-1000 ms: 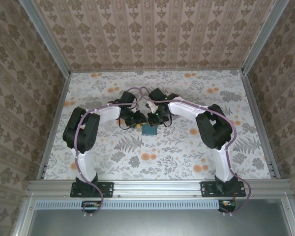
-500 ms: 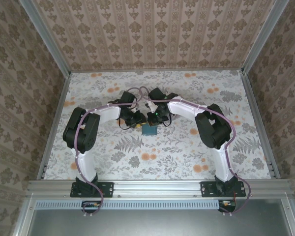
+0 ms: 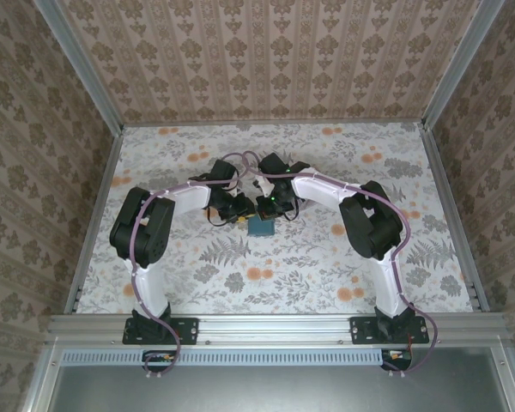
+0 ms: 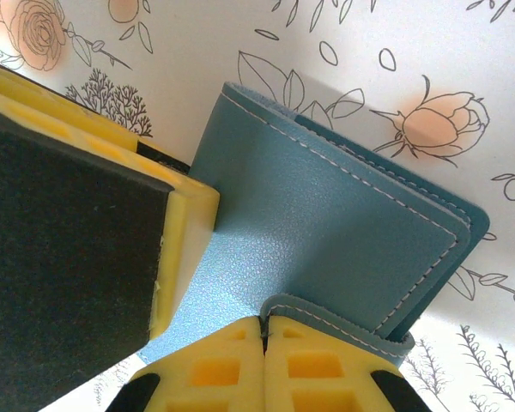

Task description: Put the credit cards into the card holder

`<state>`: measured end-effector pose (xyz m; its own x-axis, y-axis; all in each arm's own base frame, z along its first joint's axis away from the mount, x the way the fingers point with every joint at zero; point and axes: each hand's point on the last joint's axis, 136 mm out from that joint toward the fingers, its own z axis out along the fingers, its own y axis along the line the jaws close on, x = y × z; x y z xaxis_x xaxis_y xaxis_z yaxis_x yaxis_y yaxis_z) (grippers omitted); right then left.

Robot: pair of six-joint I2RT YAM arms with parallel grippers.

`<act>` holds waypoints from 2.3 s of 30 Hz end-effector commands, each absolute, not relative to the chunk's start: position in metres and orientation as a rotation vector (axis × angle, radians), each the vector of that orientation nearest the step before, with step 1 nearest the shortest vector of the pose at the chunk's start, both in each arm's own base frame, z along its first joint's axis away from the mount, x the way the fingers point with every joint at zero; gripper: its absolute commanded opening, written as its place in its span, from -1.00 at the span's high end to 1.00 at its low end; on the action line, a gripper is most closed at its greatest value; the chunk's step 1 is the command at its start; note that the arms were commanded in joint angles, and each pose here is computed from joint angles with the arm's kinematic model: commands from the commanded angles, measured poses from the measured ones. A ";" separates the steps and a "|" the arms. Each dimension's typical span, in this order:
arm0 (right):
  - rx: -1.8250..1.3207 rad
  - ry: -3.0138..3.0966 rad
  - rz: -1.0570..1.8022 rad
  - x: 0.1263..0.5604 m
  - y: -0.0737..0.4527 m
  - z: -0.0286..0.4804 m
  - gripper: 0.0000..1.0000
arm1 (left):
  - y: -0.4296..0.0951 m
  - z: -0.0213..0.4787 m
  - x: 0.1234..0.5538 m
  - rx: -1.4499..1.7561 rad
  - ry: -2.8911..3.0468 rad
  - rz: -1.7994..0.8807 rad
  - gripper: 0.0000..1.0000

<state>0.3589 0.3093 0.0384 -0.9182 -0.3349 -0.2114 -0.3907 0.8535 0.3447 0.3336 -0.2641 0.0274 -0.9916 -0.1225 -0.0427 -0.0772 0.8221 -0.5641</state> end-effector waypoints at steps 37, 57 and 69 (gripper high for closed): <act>-0.512 2.411 0.274 0.384 0.248 0.186 -0.08 | -0.190 0.180 0.368 -0.012 2.451 -0.654 -0.02; 0.402 1.933 -0.483 0.377 -0.035 0.194 -1.00 | 0.031 0.177 0.345 -0.492 2.169 0.040 -1.00; 0.335 1.820 -0.285 0.377 -0.046 0.131 -1.00 | 0.052 0.152 0.345 -0.323 1.928 0.253 -1.00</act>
<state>0.3575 -0.0617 0.1061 -0.4070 0.0873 -0.9092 0.4487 0.8861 -0.1158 0.3283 0.0430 0.1247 -0.4860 -0.1751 -0.8563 -0.3244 0.9459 -0.0093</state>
